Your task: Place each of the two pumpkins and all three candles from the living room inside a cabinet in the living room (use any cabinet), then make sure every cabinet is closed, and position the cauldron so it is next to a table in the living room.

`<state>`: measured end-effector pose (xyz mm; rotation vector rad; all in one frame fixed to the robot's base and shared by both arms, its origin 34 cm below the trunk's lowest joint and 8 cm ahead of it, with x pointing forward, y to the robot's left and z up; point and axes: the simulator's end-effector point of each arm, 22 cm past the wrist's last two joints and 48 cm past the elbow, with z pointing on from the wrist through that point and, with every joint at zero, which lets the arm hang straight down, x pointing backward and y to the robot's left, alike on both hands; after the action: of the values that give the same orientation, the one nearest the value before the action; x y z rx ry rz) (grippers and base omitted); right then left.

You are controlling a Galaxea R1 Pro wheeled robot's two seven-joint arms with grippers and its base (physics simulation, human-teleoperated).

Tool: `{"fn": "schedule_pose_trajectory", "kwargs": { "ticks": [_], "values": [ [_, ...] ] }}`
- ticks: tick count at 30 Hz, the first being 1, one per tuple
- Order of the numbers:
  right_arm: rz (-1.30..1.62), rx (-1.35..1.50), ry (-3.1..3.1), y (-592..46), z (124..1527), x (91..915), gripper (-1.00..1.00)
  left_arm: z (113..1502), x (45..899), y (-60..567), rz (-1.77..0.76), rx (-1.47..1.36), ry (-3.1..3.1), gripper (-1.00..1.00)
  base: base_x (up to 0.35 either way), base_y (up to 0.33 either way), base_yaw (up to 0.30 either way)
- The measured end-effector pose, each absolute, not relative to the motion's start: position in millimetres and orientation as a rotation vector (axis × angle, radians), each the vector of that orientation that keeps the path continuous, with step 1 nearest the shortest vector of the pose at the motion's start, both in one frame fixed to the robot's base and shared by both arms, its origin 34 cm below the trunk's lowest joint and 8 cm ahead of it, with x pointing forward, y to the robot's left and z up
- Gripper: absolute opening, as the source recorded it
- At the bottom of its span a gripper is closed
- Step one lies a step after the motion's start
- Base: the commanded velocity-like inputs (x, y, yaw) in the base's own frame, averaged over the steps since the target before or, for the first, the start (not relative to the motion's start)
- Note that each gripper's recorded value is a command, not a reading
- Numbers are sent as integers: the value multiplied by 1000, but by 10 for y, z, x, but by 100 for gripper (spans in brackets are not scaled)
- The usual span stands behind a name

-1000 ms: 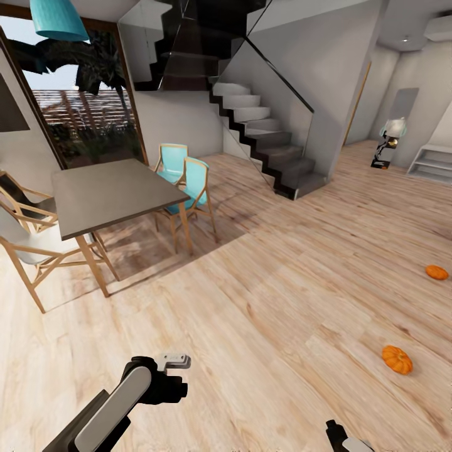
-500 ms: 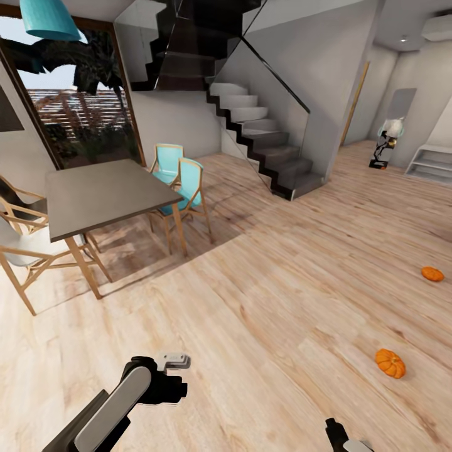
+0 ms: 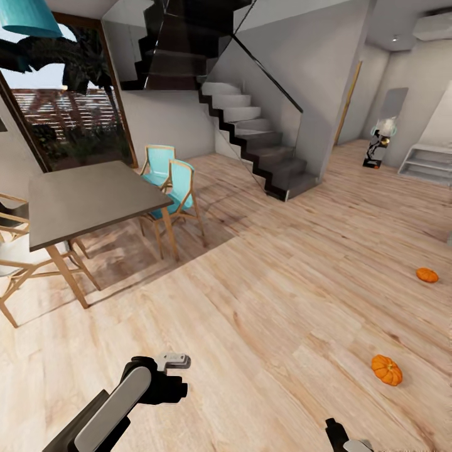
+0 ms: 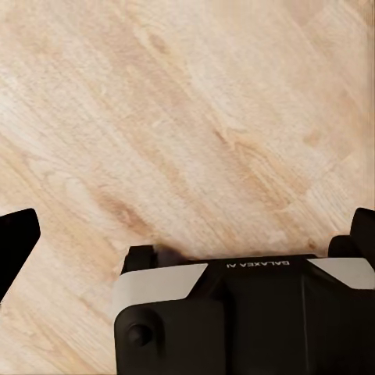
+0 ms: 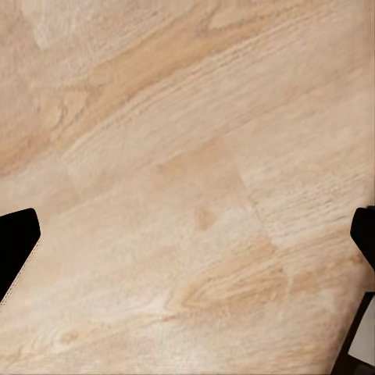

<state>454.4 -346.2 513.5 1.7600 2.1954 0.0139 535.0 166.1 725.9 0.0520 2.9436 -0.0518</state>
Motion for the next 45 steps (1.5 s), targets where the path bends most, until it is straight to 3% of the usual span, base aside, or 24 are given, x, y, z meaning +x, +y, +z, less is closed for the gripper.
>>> {"fn": "schedule_pose_trajectory", "kwargs": {
  "ticks": [45],
  "values": [
    [-10,1774,2216,-3451,5039,4437,100,7135,5304,1665,-53,50,2975,100,75,-11,-42]
  ]
}}
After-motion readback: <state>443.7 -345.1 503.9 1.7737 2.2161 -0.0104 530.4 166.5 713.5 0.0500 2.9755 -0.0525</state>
